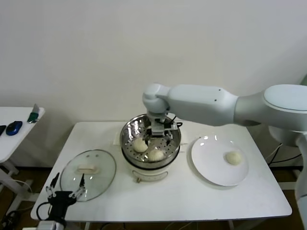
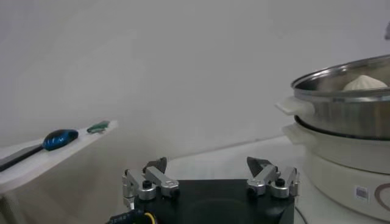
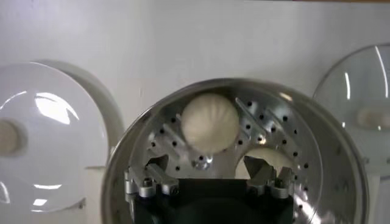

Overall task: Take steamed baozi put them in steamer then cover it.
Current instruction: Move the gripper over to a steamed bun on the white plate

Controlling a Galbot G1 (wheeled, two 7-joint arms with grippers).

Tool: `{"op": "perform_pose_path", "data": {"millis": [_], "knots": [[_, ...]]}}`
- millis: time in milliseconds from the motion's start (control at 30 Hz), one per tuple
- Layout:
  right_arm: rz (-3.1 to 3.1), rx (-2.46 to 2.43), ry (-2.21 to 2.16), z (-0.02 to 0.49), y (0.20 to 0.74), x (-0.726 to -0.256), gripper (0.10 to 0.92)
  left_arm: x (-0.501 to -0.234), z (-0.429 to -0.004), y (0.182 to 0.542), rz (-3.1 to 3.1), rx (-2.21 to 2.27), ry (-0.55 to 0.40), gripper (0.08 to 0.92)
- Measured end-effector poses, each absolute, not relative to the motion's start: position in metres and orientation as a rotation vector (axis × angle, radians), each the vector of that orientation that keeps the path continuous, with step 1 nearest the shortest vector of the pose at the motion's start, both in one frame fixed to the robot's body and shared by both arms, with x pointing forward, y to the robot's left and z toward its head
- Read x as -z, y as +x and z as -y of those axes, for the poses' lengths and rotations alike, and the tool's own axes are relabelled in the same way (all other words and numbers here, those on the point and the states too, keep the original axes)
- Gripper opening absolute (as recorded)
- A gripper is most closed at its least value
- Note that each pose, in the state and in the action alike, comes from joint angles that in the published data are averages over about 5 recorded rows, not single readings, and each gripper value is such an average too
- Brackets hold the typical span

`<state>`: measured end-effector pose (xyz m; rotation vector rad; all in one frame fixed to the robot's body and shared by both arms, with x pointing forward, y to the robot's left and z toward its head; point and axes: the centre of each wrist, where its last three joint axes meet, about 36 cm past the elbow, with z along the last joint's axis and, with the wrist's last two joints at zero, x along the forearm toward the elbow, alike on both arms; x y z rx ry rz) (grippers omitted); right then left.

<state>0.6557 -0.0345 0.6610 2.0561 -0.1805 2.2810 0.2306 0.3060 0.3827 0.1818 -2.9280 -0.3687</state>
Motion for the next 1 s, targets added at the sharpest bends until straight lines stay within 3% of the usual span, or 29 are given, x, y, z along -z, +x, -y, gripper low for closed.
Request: {"op": "perform_pose_path", "data": {"millis": [433,700,1000], "knots": [[0.979,-1.948,1.628,0.204,0.679,-0.683,0.823,-0.388,-0.3,0.234,2.951,0.364,0.164,0.823],[1.181,-1.671,1.395,0.312,0.671,-0.629,0.823,-0.391,-0.298,0.231,2.947,0.376,0.16,0.823],[1.233,-1.472,1.253,0.385,0.661,-0.558,0.823,-0.389,-0.296,0.226,2.933,0.387,0.167,0.823]]}}
